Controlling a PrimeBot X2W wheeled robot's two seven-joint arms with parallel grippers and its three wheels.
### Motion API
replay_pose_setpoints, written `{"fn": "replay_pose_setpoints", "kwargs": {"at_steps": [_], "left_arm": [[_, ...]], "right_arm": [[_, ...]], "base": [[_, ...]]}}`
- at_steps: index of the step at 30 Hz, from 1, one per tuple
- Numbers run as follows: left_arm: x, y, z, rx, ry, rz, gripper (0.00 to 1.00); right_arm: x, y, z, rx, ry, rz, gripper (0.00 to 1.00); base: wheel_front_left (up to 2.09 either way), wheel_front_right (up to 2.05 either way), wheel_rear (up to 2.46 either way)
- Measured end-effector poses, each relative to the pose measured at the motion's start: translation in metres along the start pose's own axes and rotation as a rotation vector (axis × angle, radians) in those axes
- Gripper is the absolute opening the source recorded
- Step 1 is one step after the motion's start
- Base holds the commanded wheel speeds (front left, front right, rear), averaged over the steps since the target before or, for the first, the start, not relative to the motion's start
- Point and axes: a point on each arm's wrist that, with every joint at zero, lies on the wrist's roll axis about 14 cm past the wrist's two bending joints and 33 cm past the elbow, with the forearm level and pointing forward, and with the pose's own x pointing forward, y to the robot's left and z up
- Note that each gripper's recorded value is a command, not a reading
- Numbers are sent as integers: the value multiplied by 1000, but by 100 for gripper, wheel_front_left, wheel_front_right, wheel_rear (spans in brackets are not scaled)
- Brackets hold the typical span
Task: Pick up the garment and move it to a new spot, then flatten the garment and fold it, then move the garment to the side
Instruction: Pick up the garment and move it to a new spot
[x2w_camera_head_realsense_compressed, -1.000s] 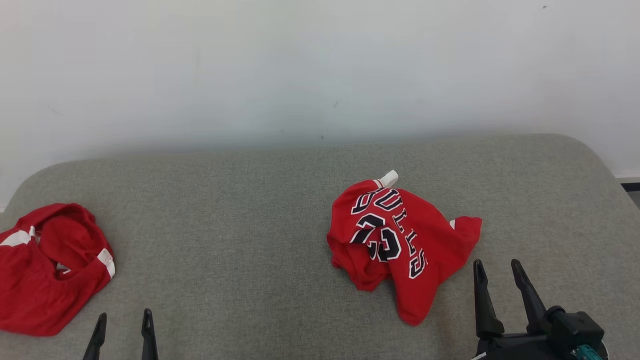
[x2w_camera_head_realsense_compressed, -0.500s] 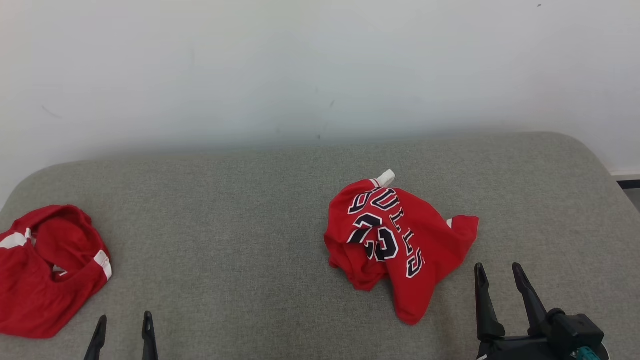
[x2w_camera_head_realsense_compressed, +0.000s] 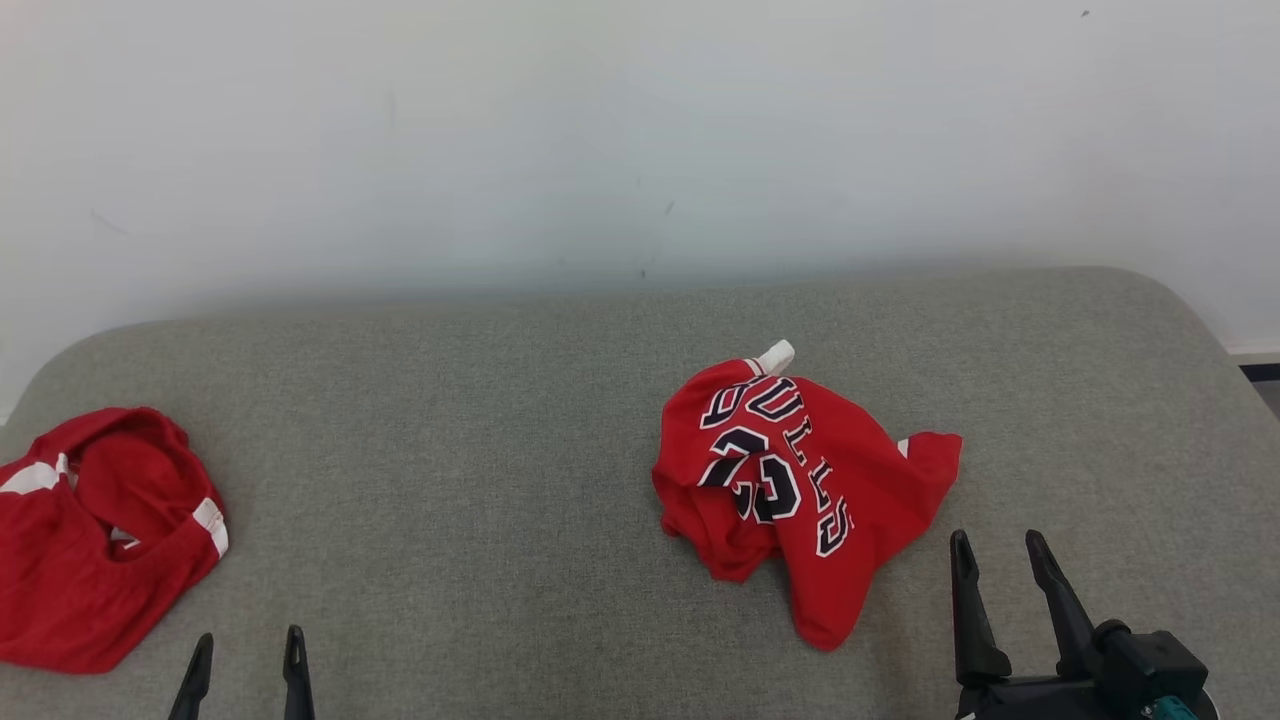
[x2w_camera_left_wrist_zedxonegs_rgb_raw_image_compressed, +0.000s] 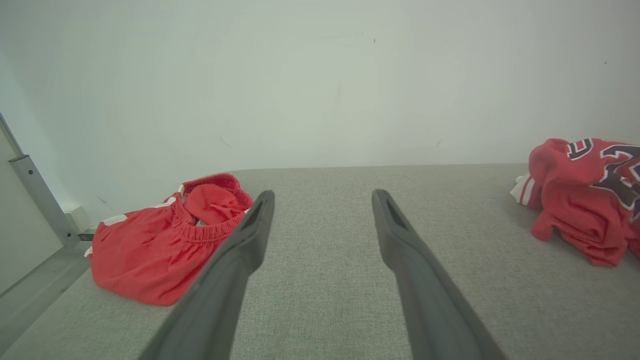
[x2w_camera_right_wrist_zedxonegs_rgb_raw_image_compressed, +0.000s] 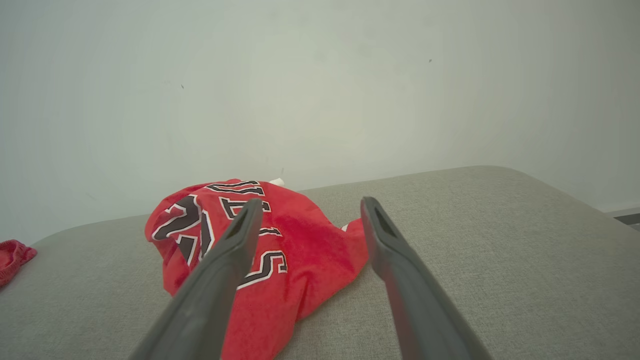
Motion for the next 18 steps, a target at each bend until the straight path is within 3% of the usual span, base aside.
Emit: {"fn": "replay_pose_setpoints", "kwargs": {"at_steps": [18], "left_arm": [[-1, 2, -4, 0, 11, 6, 100]], "right_arm": [[1, 1, -5, 1, 14, 3, 100]], "base": [[0, 0, 0]]}}
